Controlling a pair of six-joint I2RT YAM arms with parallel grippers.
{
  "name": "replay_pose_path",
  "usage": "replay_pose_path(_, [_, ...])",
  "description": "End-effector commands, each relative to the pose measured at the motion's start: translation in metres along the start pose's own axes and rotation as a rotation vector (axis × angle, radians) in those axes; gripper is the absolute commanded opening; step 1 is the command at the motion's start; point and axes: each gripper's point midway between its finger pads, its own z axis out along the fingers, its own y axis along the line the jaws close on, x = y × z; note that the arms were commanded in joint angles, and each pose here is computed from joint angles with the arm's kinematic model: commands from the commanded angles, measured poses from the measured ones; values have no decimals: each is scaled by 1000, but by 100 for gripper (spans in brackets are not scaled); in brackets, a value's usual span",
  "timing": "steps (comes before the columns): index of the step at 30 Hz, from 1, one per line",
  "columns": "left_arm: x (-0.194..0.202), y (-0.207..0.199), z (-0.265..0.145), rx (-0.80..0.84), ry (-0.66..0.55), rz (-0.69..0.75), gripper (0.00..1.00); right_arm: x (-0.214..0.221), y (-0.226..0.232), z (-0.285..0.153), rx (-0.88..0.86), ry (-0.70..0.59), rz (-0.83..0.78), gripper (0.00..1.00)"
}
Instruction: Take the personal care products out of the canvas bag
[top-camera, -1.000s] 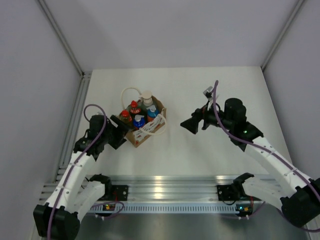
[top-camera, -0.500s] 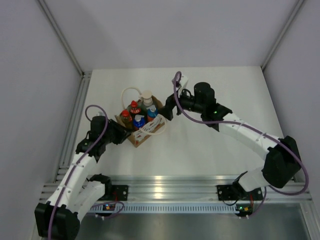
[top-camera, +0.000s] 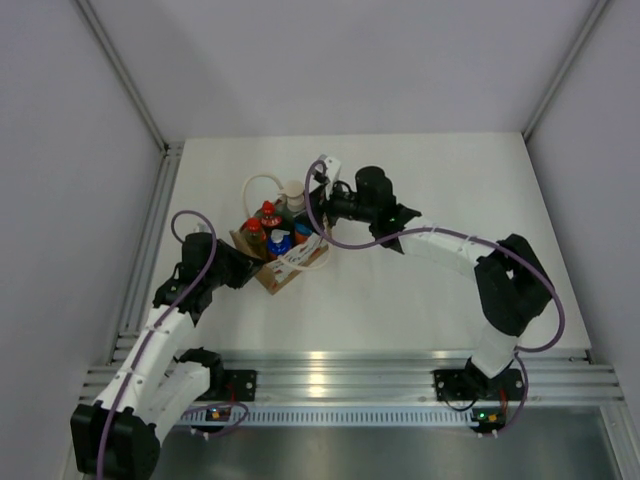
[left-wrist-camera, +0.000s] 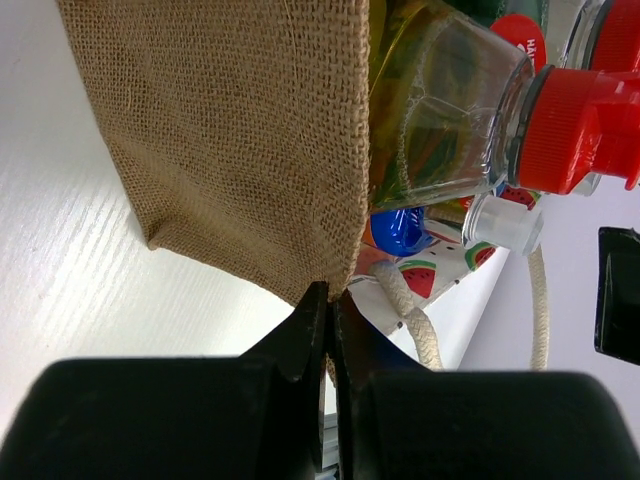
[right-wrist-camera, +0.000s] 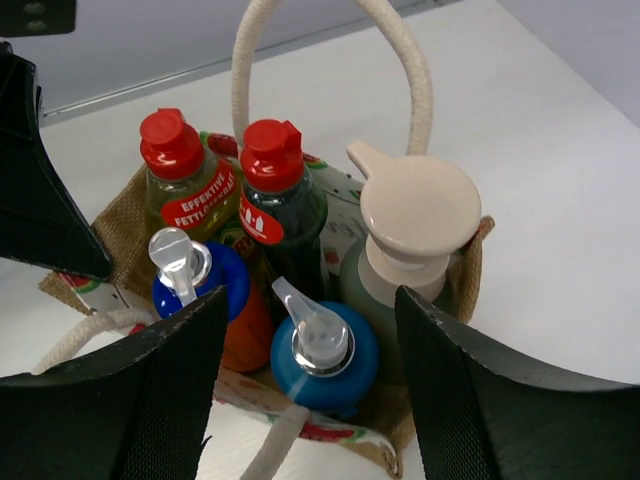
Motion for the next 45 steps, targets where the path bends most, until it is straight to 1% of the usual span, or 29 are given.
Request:
replay_pose_path(1, [1,16,8,-50,-3,-3,1,-35,12,14,-61,-153,-133,64])
replay_pose_path(7, [4,19,7,-49,9,-5,0,-18,12,22,-76,-155,-138,62])
replay_pose_path(11, [5,20,6,-44,3,-1,0,-8,15,22,-103,-142,-159,57])
replay_pose_path(16, [4,19,5,-41,-1,6,0,4,18,23,-155,-132,-173,54])
replay_pose_path(20, [3,20,5,-42,-6,21,0,7,11,23,-165,-150,-153,43])
replay_pose_path(25, [1,24,5,-67,-14,38,0,13,7,26,-172,-139,-141,34])
replay_pose_path(27, [0,23,4,-67,-19,40,0,14,5,25,-171,-142,-142,28])
replay_pose_path(30, [-2,21,3,-61,-24,41,0,14,3,25,-173,-148,-138,15])
replay_pose_path(31, [-2,20,3,-59,-25,43,0,14,5,25,-186,-150,-139,9])
replay_pose_path(32, [-2,21,3,-60,-26,45,0,13,4,24,-187,-153,-139,0])
replay_pose_path(38, [-4,24,0,-73,-43,49,0,2,4,22,-190,-206,-112,0])
replay_pose_path(41, [-5,23,-1,-72,-47,48,0,-16,2,20,-177,-261,-101,0])
replay_pose_path(45, [-5,23,-1,-73,-50,42,0,-45,-7,16,-108,-334,-73,0])
